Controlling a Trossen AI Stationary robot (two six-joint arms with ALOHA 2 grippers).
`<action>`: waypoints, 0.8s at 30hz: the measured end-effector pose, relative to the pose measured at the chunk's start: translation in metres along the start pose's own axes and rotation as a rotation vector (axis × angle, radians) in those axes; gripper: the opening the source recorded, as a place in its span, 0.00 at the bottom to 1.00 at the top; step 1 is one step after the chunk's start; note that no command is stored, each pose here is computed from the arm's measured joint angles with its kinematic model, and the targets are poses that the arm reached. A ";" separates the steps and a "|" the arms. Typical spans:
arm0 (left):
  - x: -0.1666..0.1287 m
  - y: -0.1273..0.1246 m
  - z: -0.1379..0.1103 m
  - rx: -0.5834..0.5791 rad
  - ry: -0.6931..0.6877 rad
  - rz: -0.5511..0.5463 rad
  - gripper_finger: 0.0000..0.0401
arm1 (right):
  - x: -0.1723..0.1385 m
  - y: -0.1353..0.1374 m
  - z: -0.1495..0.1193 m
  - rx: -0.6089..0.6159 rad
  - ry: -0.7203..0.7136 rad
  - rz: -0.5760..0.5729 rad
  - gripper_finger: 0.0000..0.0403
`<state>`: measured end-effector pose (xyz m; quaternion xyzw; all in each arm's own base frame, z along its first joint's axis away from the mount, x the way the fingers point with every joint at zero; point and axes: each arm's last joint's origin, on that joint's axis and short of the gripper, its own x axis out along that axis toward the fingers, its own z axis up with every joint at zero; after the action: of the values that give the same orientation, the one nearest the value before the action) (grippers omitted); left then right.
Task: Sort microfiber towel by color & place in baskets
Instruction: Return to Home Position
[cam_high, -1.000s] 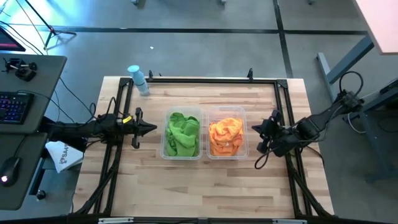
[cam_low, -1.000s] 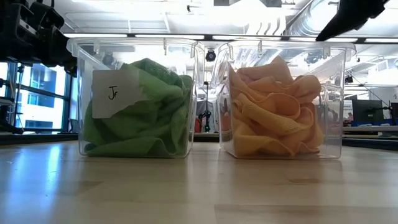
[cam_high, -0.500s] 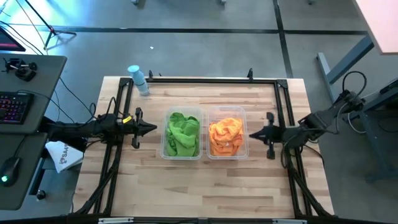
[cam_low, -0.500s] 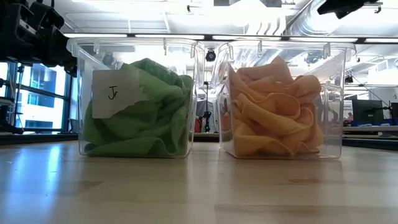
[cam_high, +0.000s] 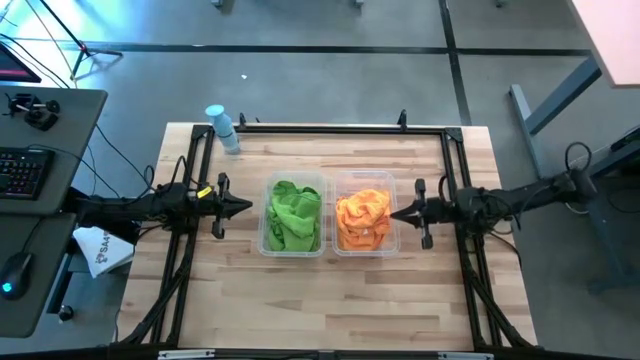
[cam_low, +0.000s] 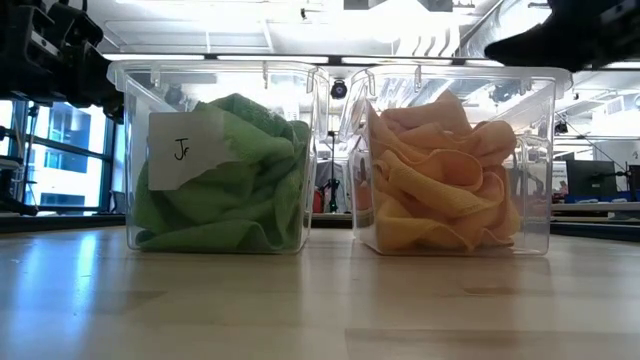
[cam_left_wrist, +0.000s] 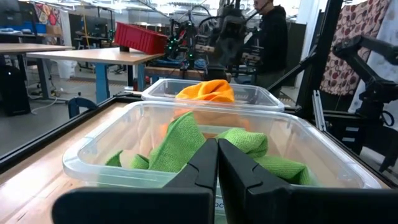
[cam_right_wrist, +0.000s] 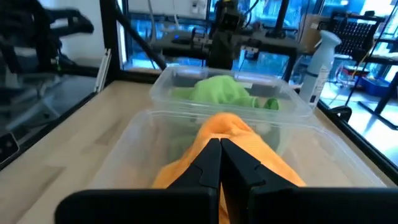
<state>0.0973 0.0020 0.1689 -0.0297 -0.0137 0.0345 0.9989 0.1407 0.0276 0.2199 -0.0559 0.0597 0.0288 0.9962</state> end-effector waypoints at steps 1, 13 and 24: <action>0.000 0.000 0.000 0.000 0.000 0.000 0.00 | -0.002 -0.003 -0.004 0.006 -0.018 0.001 0.00; 0.000 0.000 0.000 0.000 0.000 0.000 0.00 | -0.029 -0.018 -0.042 0.089 -0.181 -0.063 0.00; 0.000 0.000 0.000 0.001 0.000 0.000 0.00 | -0.039 -0.016 -0.055 0.159 -0.187 -0.062 0.00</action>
<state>0.0973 0.0020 0.1689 -0.0291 -0.0137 0.0347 0.9989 0.0969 0.0030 0.1724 0.0244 -0.0333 -0.0018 0.9991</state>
